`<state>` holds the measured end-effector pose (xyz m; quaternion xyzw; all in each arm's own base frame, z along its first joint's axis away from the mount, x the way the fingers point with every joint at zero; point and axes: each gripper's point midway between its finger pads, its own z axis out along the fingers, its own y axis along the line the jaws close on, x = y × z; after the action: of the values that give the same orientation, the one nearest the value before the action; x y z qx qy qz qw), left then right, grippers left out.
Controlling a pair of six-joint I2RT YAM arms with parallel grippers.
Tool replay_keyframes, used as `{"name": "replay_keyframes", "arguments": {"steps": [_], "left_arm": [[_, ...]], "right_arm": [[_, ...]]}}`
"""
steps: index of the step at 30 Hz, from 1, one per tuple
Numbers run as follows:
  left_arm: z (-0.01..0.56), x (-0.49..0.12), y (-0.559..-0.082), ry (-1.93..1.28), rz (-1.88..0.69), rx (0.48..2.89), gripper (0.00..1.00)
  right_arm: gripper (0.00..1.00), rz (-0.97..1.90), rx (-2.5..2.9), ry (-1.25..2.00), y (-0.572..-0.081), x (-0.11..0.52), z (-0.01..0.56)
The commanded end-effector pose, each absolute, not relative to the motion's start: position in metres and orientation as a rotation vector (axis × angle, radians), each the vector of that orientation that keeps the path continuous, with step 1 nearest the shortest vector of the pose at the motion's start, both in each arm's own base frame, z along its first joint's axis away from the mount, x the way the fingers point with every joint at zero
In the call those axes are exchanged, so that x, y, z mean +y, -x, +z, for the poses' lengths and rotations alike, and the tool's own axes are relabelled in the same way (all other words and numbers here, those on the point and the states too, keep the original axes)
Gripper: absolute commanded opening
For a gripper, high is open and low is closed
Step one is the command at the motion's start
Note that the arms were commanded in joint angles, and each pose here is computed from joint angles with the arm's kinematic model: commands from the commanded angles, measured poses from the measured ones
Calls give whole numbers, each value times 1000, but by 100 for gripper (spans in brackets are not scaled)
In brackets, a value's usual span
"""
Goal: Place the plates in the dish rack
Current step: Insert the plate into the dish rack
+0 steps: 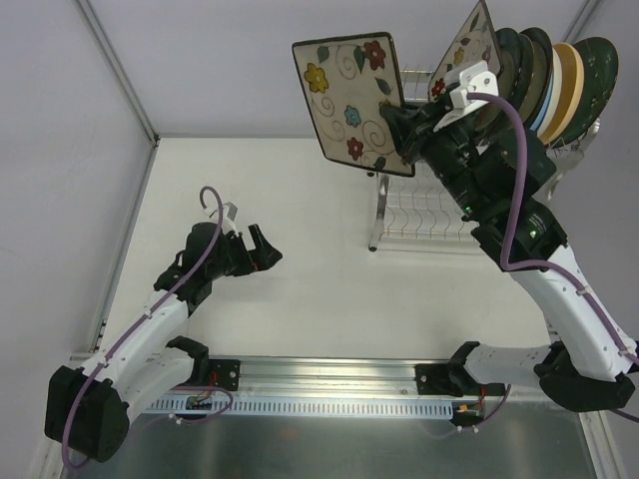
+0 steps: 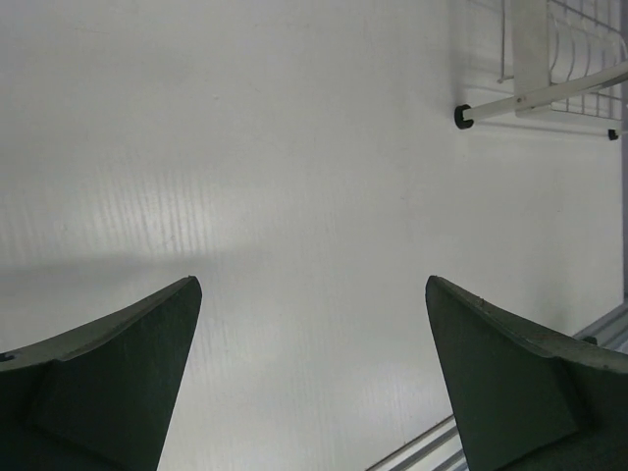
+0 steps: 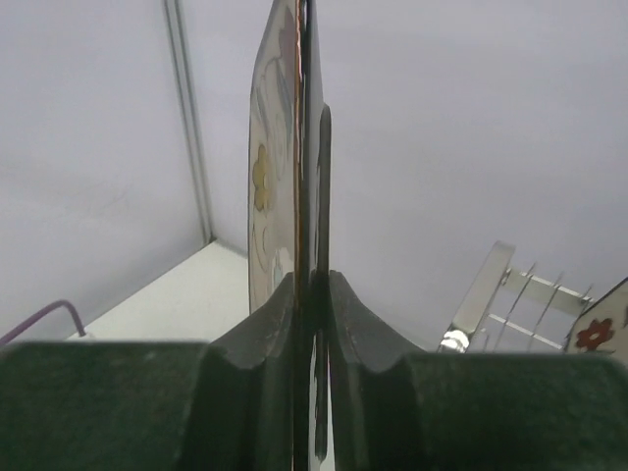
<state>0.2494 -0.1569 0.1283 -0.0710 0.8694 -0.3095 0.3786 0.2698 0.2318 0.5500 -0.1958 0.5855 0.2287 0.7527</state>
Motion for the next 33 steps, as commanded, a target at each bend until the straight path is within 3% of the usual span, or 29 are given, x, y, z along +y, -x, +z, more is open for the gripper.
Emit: {"name": "replay_keyframes", "arguments": {"steps": [1,33], "left_arm": [[134,-135,-258,67,-617,2212,99],[143,-106,-252,-59,-426,2195,99]], "right_arm": [[1,487,897,231,-242,181,673],[1,352,649,-72,-274,95,748]]}}
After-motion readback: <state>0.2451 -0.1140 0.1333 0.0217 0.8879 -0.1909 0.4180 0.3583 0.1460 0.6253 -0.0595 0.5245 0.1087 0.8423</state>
